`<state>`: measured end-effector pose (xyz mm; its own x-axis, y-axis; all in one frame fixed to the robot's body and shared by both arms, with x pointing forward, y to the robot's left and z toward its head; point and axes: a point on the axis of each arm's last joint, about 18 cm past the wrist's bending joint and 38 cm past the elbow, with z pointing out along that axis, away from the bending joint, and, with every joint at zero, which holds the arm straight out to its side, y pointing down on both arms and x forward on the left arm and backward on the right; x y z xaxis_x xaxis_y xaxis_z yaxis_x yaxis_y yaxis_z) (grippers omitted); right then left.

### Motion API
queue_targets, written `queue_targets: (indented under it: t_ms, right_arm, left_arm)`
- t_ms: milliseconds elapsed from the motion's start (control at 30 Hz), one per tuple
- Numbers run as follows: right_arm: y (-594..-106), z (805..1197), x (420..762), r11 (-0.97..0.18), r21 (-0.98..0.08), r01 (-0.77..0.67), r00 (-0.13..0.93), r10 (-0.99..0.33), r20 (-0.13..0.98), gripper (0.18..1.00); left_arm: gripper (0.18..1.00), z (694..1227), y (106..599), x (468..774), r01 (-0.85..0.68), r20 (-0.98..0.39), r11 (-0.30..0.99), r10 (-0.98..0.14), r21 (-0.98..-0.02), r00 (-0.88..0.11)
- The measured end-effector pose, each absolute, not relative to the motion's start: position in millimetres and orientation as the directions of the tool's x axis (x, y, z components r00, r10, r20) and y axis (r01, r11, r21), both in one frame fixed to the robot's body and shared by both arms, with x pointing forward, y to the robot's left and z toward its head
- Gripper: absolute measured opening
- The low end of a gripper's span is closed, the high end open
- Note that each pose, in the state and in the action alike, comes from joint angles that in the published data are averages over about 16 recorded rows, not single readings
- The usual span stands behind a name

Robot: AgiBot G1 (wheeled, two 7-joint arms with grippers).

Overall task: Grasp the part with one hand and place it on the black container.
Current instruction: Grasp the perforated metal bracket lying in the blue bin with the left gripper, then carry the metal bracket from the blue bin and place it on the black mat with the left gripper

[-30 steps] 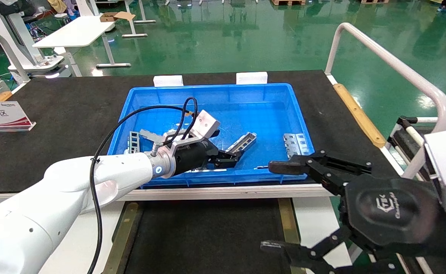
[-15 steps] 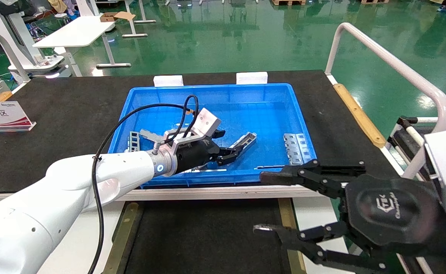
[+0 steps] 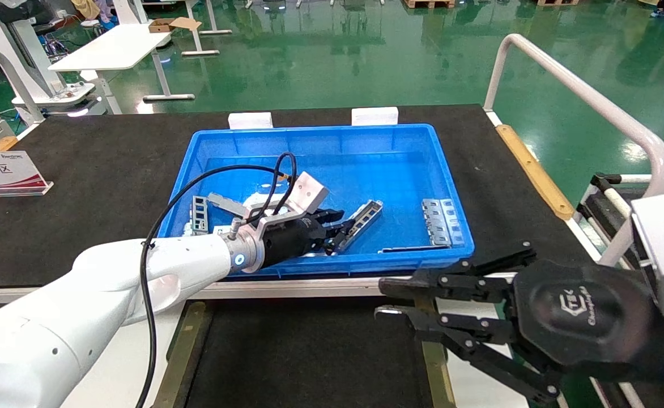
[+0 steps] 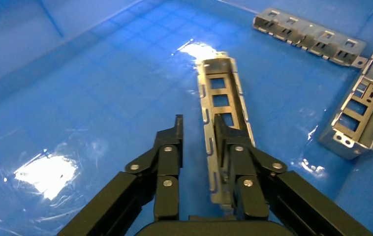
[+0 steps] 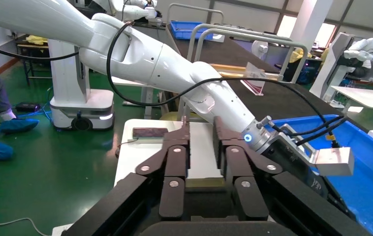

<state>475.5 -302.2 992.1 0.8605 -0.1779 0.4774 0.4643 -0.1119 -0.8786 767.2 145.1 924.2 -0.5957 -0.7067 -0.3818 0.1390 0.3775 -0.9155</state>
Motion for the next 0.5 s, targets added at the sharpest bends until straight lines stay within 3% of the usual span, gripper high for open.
queue_targets:
  t_ms: [300,500]
  right_arm:
    - [-302.2,992.1,475.5,-0.112,-0.879,0.464,0.86,-0.178,0.477,0.243]
    - [-302.2,992.1,475.5,-0.112,-0.879,0.464,0.86,-0.178,0.477,0.207]
  left_arm:
    - [0.282,923.4,146.2,768.1,0.134,-0.377,0.374,-0.713,-0.918,-0.591]
    - [0.23,928.2,146.8,769.0,0.139,-0.375,0.367,-0.72,-0.92,-0.584]
